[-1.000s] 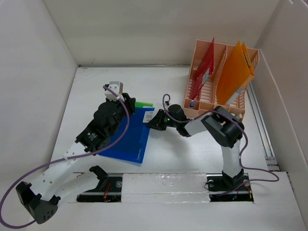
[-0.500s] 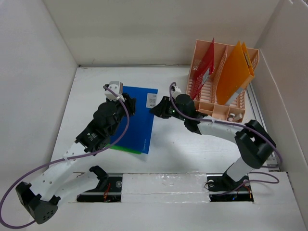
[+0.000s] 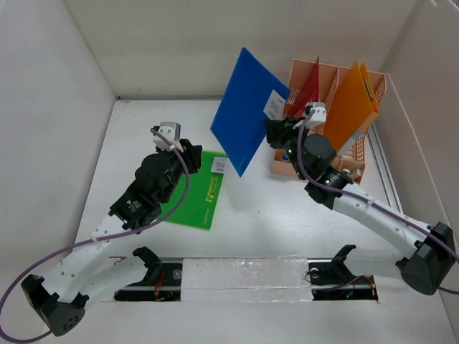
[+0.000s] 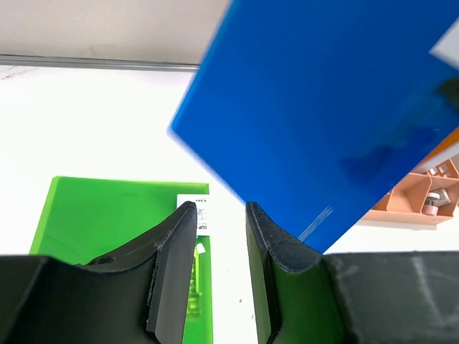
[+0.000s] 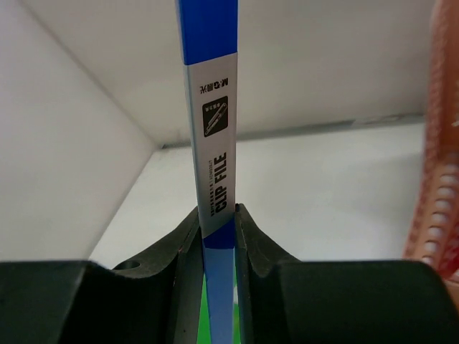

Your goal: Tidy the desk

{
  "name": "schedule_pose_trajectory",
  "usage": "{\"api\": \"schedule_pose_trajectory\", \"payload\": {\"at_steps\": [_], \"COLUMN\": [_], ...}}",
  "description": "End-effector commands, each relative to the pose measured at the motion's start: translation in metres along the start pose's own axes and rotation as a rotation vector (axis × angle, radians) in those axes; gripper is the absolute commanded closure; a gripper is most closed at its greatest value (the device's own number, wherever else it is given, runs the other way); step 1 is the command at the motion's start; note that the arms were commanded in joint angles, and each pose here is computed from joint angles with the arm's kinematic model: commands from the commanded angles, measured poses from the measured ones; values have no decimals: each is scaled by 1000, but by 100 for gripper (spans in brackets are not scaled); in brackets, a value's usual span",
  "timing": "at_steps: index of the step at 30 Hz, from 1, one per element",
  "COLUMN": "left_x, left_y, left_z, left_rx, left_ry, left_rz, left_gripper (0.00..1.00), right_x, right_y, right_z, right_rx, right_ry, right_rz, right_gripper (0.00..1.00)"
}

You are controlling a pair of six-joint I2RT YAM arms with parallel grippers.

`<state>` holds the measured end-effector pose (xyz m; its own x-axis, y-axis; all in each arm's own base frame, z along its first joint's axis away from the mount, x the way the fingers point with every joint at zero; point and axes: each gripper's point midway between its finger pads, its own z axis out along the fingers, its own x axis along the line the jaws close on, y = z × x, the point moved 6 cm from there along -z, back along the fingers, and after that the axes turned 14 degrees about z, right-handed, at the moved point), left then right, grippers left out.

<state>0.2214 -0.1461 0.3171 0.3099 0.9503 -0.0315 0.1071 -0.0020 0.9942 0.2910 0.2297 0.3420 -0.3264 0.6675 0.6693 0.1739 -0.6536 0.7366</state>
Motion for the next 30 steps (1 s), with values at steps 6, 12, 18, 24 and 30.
{"api": "schedule_pose_trajectory", "payload": {"at_steps": [6, 12, 18, 24, 30], "left_x": [-3, -4, -4, -4, -3], "left_y": [14, 13, 12, 10, 10], "left_z": [-3, -3, -3, -2, -2], "left_rx": [-63, -56, -54, -49, -51], "left_ry": [-31, -38, -39, -37, -30], "left_rz": [-26, -24, -21, -19, -19], "left_gripper": [70, 71, 71, 71, 71], "right_x": [-7, -18, -33, -47, -52], "right_y": [113, 138, 155, 166, 164], "right_z": [-30, -47, -57, -45, -17], "right_rx": [-385, -468, -533, -588, -602], "right_ry": [-175, -255, -365, -427, -428], "right_rz": [-47, -55, -83, -131, -196], "right_gripper": [100, 100, 100, 100, 100]}}
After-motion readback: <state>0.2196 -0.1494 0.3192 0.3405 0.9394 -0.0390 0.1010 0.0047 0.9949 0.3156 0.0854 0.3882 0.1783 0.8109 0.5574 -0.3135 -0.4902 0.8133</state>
